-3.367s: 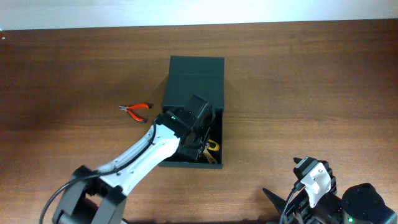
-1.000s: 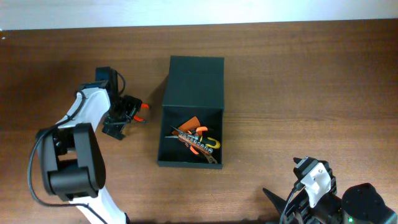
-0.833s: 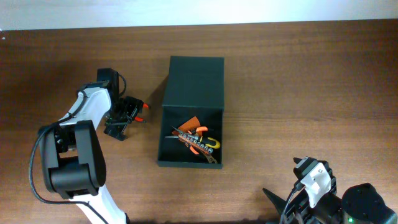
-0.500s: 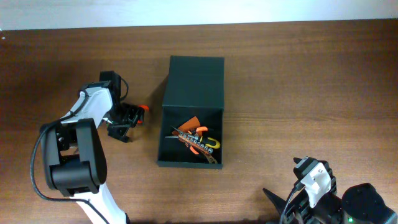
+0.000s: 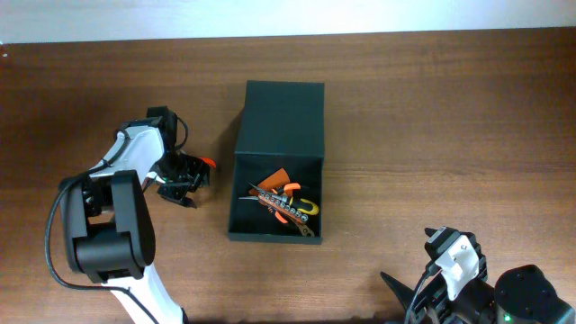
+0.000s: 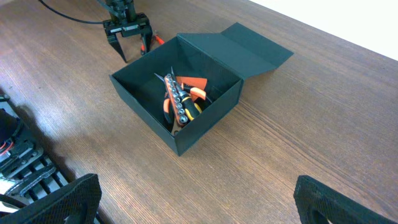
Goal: Pack container
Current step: 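Lower the left gripper and grasp the red-black pliers by the handles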
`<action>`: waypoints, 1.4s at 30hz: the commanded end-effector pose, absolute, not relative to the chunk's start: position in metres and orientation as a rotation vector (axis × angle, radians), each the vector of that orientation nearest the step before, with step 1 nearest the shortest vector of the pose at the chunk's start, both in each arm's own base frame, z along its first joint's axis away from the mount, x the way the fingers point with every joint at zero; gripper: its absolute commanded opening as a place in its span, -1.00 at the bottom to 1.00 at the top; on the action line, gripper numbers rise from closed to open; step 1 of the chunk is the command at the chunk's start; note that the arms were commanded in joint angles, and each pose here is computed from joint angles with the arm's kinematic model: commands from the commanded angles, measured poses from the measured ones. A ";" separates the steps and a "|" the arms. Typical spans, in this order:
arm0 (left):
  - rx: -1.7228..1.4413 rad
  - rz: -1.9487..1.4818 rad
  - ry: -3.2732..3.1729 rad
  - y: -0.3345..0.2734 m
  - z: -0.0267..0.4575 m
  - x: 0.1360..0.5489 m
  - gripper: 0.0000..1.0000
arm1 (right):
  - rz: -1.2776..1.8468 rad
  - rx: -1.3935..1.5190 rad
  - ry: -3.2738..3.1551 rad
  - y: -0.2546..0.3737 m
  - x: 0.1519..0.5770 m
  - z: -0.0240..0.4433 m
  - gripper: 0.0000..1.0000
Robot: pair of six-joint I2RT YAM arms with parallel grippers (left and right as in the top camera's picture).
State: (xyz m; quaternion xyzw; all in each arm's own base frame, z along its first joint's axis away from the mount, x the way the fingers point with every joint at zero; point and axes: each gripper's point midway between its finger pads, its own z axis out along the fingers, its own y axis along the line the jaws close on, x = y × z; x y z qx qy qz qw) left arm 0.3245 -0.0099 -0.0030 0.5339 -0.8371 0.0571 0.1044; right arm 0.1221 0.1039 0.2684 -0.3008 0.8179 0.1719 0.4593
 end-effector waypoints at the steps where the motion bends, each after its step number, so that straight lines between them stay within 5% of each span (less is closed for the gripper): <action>1: 1.604 0.112 -2.446 -0.001 -0.016 0.322 0.22 | 0.435 -0.733 2.012 0.104 0.121 0.269 0.98; 10: 1.588 0.102 -2.545 0.011 -0.018 0.335 0.21 | 0.436 -0.733 2.012 0.104 0.121 0.269 0.98; 23: 1.489 0.079 -2.647 0.017 -0.019 0.340 -0.08 | 0.436 -0.733 2.012 0.104 0.121 0.269 0.98; 34: 1.482 0.078 -2.649 0.016 -0.019 0.340 -0.63 | 0.435 -0.733 2.012 0.104 0.121 0.269 0.98; 42: 1.483 0.080 -2.649 0.016 -0.019 0.340 -0.81 | 0.436 -0.733 2.012 0.104 0.121 0.269 0.98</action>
